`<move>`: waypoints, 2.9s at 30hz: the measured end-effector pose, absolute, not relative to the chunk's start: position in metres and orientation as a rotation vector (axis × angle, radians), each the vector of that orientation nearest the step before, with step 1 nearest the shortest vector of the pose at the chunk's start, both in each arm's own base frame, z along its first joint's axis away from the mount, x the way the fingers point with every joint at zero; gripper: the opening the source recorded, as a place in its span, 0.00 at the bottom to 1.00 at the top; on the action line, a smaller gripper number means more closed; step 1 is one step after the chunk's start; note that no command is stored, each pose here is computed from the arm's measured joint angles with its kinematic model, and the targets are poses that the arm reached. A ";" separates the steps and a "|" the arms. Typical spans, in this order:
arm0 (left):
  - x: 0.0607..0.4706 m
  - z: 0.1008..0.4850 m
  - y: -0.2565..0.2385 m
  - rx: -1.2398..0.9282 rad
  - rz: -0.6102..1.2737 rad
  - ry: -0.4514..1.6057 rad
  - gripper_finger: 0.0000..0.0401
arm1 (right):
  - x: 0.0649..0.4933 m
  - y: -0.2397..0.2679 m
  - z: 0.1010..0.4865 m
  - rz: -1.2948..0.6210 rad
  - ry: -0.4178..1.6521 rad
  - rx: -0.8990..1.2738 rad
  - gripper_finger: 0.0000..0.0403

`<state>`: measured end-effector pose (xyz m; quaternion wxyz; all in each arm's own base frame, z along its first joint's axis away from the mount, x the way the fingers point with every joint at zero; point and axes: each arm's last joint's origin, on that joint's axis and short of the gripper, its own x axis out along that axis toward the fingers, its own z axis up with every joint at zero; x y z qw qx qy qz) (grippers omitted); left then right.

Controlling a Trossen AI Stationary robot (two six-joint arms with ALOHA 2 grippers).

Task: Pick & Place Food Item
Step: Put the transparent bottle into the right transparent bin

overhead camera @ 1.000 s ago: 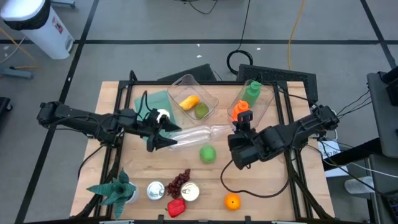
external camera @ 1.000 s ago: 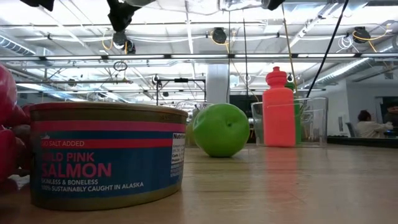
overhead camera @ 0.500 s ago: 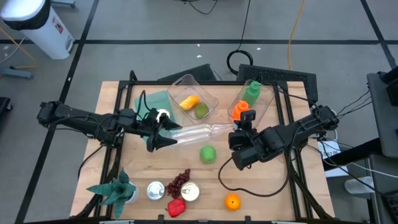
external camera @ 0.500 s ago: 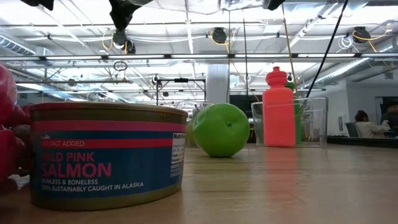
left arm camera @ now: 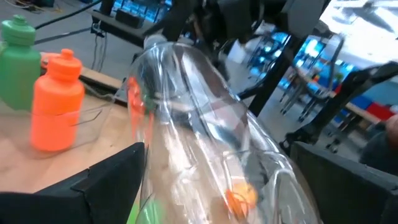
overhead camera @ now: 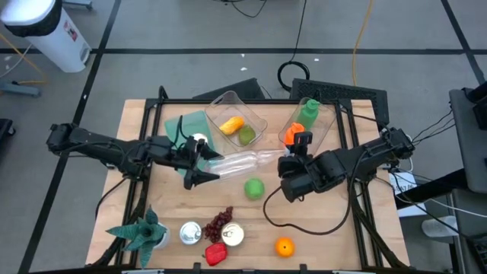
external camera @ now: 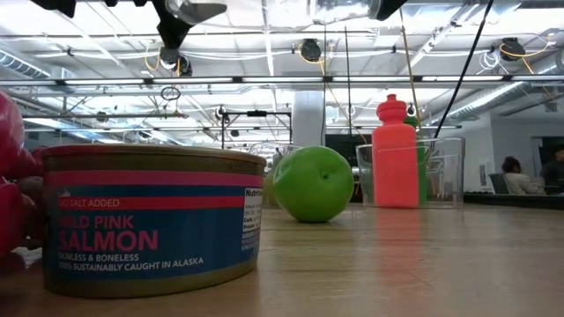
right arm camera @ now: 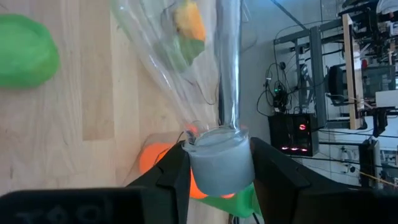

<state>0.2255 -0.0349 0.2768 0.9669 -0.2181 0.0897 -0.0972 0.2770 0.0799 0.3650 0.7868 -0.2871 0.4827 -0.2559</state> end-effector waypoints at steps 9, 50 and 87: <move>0.225 0.273 -0.034 -0.391 -0.175 0.207 0.88 | 0.279 0.079 0.365 -0.550 1.031 -0.596 0.30; 0.227 0.285 -0.033 -0.262 -0.213 0.063 0.73 | 0.225 0.067 0.431 -0.303 0.721 -0.249 0.69; 0.226 0.278 -0.032 -0.246 -0.213 0.145 0.73 | 0.203 -0.024 0.371 0.148 0.245 0.545 0.63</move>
